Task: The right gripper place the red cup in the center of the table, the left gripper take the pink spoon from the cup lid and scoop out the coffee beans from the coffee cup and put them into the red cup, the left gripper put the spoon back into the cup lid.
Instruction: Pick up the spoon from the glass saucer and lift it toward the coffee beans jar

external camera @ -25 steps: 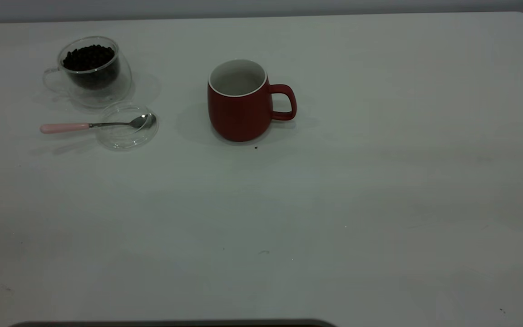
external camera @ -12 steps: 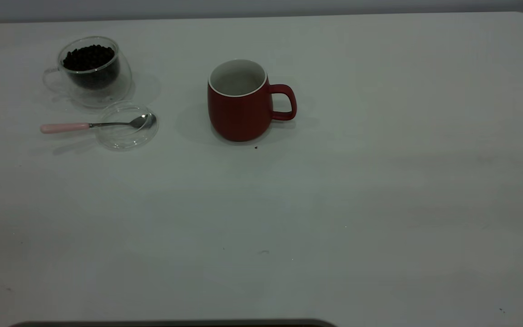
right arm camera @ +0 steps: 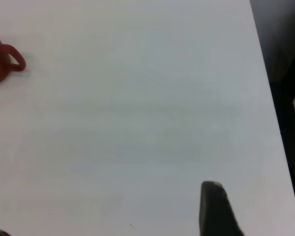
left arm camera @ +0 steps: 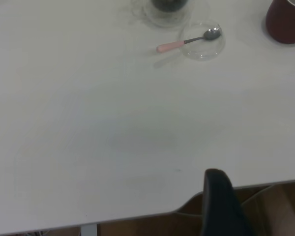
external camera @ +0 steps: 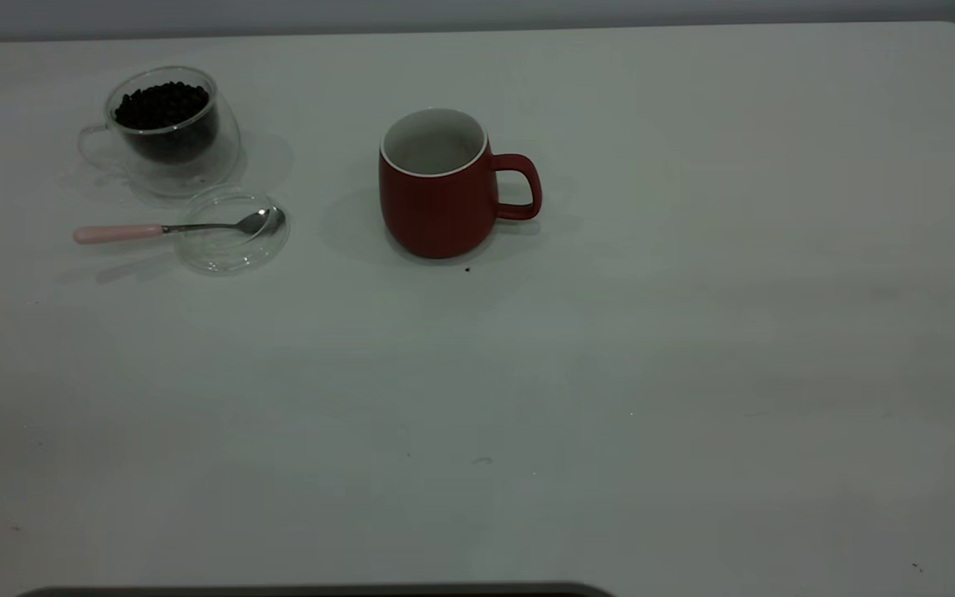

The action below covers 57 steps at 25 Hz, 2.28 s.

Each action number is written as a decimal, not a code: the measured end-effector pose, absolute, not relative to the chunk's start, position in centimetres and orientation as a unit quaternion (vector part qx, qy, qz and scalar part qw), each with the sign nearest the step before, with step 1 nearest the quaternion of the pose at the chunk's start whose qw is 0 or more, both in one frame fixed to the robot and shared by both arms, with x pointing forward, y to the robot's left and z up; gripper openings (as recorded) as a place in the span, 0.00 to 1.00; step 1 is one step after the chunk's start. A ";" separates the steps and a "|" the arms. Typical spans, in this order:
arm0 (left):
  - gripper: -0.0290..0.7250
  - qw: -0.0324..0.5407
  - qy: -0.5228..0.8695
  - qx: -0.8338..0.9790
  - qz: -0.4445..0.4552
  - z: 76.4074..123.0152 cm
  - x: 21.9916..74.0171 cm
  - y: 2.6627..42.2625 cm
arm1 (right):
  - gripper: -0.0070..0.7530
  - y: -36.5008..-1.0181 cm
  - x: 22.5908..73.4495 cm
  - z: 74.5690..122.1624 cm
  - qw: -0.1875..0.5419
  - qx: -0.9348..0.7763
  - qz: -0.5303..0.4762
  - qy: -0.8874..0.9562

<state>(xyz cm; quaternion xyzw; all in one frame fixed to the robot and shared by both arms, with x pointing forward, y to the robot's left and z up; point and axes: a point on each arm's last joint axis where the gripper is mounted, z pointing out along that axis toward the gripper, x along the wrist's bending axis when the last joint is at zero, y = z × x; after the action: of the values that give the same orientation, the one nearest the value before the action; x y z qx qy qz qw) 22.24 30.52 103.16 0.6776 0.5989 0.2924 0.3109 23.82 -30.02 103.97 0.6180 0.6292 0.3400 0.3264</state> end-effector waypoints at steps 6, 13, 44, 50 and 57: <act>0.64 0.311 0.599 0.677 0.293 103.2 22.2 30.5 | 0.59 -30.0 23.8 104.0 0.327 0.618 0.340 0.630; 0.64 0.310 0.618 0.661 0.292 103.3 22.4 30.7 | 0.59 -30.0 23.8 104.0 0.327 0.618 0.340 0.630; 0.63 0.110 0.821 0.556 0.075 94.6 53.9 37.2 | 0.59 -30.0 23.8 104.0 0.326 0.618 0.339 0.630; 0.63 0.114 0.784 0.609 -0.034 89.3 56.3 40.5 | 0.59 -30.0 23.8 104.0 0.326 0.618 0.339 0.630; 0.63 0.273 0.736 0.584 -0.206 84.5 57.3 43.2 | 0.58 -30.0 23.8 103.9 0.326 0.618 0.339 0.630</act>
<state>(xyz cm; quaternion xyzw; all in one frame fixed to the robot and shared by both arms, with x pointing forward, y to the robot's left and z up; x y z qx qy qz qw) 57.26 43.22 84.45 0.5843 0.7359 -0.2059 0.2731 23.80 -30.02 103.95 0.6181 0.6301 0.3389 0.3257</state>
